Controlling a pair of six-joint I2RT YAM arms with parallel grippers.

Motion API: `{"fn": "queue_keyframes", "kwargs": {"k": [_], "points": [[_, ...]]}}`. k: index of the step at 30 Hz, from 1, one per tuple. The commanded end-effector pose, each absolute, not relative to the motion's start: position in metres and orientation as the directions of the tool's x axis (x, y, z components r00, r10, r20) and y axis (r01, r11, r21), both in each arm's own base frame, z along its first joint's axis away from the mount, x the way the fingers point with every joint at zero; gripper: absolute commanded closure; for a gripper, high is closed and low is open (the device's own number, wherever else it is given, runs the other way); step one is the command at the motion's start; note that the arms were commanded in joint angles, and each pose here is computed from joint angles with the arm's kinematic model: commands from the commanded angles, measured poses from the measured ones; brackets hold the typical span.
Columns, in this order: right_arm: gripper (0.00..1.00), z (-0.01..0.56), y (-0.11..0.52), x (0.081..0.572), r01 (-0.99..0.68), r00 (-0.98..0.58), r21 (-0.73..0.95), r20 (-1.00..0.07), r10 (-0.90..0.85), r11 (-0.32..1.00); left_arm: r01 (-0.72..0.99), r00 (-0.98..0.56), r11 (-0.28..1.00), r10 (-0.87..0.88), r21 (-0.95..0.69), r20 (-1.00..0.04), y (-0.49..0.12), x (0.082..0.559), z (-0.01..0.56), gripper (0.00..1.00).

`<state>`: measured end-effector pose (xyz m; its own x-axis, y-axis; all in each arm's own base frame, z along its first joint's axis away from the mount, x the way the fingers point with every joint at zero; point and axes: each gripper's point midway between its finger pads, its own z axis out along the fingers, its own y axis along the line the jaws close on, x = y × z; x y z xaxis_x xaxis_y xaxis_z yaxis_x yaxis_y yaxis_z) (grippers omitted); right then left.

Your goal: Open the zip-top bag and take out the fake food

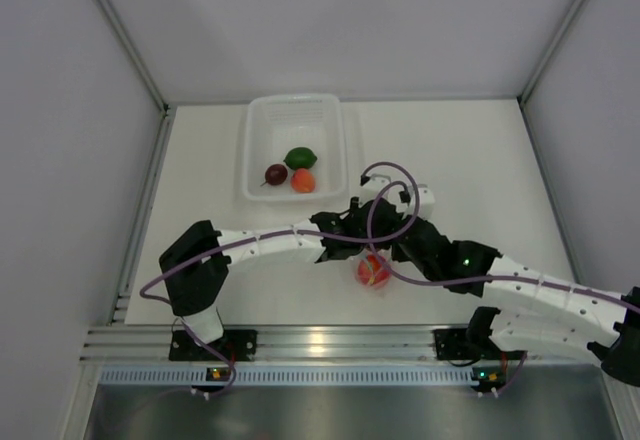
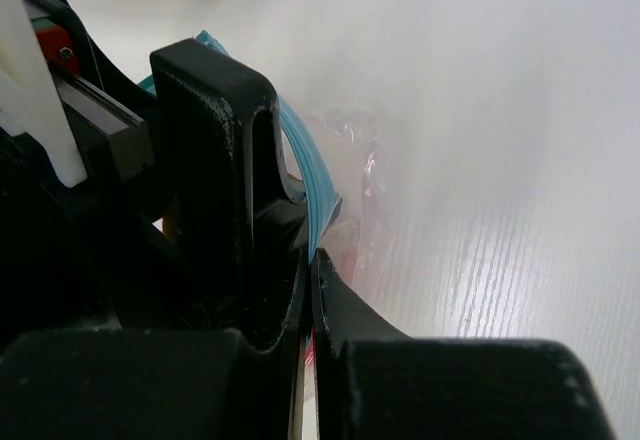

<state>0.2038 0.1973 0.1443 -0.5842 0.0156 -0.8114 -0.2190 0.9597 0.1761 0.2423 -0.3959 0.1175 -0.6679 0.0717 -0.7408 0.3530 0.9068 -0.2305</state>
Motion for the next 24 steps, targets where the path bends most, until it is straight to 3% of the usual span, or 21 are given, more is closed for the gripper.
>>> {"fn": "queue_keyframes", "kwargs": {"k": [1, 14, 24], "points": [[1.0, 0.166, 0.221, 0.201, -0.257, -0.567, 0.246, -0.821, 0.06, 0.934, 0.328, -0.608, 0.87, -0.104, -0.368, -0.787, -0.412, 0.257, 0.178, 1.0], [1.0, 0.162, 0.19, 0.212, -0.144, -0.518, 0.158, -0.853, 0.062, 0.977, 0.391, -0.727, 0.766, -0.083, -0.51, -0.682, -0.399, 0.232, 0.187, 1.0], [1.0, 0.164, 0.185, 0.217, -0.124, -0.51, 0.148, -0.858, 0.065, 0.981, 0.412, -0.703, 0.735, -0.12, -0.539, -0.701, -0.369, 0.221, 0.214, 1.0]]}}
